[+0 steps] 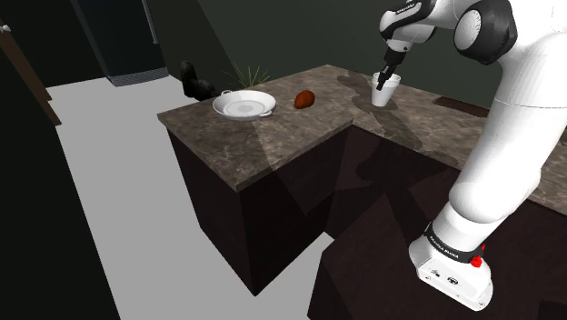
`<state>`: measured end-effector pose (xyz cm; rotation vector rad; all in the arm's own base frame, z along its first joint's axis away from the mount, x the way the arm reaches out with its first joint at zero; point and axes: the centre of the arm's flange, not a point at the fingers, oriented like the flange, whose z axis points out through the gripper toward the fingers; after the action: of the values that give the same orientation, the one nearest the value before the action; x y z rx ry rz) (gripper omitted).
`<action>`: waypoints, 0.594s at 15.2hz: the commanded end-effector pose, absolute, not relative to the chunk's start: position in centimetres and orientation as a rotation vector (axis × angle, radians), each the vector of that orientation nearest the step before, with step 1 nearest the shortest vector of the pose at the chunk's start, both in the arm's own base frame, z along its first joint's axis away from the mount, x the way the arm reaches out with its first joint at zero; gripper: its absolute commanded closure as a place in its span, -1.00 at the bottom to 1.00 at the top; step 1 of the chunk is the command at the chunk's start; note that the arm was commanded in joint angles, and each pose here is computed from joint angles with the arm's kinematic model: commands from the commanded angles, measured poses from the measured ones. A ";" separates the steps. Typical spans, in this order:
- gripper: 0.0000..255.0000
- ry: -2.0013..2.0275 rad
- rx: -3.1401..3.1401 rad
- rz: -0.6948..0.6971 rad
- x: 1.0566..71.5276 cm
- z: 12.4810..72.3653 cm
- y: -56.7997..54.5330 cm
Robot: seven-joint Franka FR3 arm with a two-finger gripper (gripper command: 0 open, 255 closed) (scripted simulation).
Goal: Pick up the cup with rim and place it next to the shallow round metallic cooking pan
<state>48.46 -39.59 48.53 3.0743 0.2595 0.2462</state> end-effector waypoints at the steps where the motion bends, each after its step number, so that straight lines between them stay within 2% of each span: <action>1: 1.00 0.259 3.074 0.246 48.5 48.5 -39.6; 9: 1.00 0.259 3.074 0.246 48.5 49.1 -39.6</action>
<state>48.46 -39.60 48.85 3.0736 0.2596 0.2474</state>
